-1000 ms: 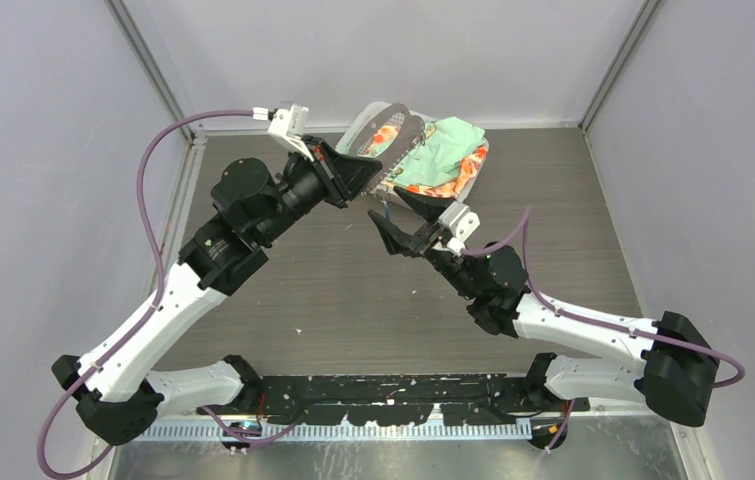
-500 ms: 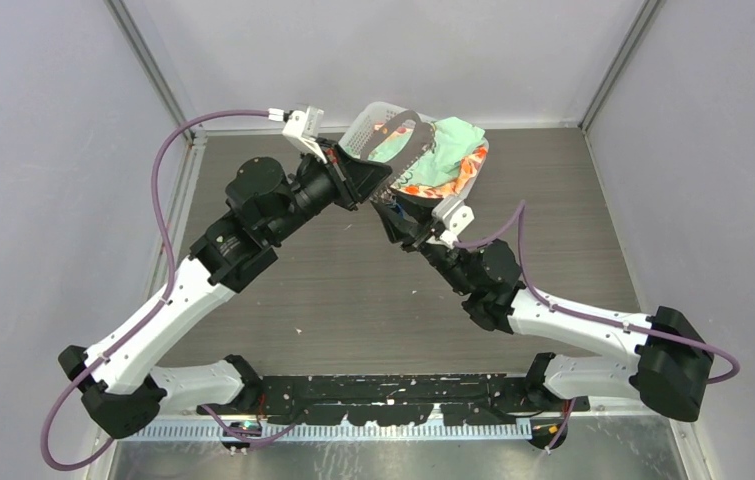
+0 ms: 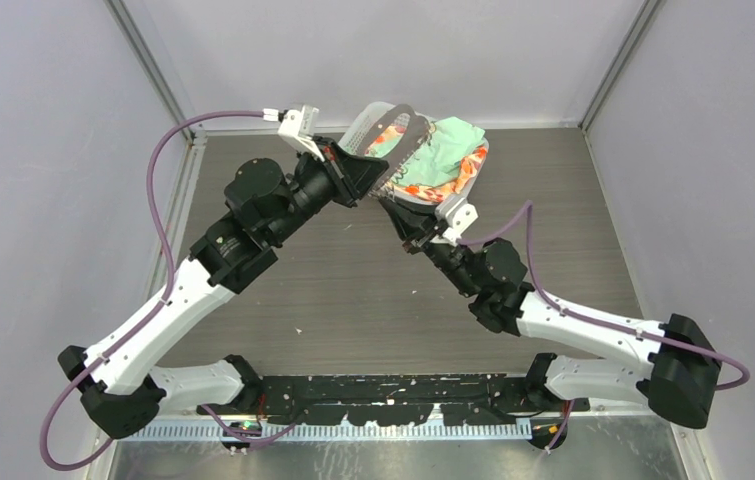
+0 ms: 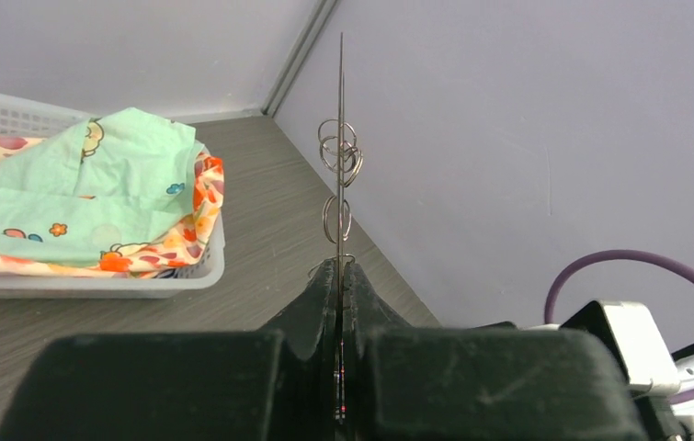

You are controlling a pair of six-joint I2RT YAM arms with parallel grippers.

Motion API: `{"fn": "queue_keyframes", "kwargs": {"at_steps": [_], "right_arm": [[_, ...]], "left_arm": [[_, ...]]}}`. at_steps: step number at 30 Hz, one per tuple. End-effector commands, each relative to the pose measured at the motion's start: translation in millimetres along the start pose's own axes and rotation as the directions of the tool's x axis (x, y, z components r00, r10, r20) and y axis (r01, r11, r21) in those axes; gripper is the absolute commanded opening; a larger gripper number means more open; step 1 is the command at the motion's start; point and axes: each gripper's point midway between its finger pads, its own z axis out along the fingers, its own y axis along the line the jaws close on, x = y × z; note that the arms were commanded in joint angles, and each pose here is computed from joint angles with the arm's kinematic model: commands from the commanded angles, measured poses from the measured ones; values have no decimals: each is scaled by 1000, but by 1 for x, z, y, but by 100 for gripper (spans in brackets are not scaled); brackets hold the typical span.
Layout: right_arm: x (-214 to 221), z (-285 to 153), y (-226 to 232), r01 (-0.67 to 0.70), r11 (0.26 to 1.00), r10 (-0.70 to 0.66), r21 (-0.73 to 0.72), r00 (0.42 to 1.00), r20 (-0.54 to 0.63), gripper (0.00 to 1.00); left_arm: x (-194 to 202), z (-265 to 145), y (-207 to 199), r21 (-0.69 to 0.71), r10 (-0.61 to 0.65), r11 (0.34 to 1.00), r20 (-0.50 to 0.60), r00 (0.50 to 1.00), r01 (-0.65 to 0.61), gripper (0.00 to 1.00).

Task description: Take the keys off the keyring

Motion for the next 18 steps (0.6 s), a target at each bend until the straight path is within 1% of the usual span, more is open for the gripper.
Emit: {"fn": "queue_keyframes", "kwargs": {"at_steps": [1, 5, 9, 13, 15, 18], "right_arm": [[-28, -7, -5, -53, 999, 53, 7, 999, 7, 1], [-23, -21, -2, -81, 997, 77, -19, 986, -146, 1], [-22, -40, 4, -114, 991, 90, -67, 952, -292, 1], [-17, -59, 13, -147, 982, 80, -116, 889, -450, 1], [-16, -67, 16, -161, 977, 70, -138, 858, -508, 1], [-13, -78, 27, -202, 961, 48, -189, 793, -607, 1]], "left_arm": [[-38, -15, -6, -1, 18, 1000, 161, 987, -18, 1], [-17, -17, 13, -37, 10, 999, 152, 988, -4, 1], [18, -19, 30, -45, 4, 999, 100, 995, 1, 0], [56, -25, 44, -40, -7, 999, 32, 999, 9, 0], [68, -29, 48, -32, -21, 999, 13, 1000, 21, 0], [83, -35, 50, -21, -21, 1000, -31, 999, 20, 1]]}}
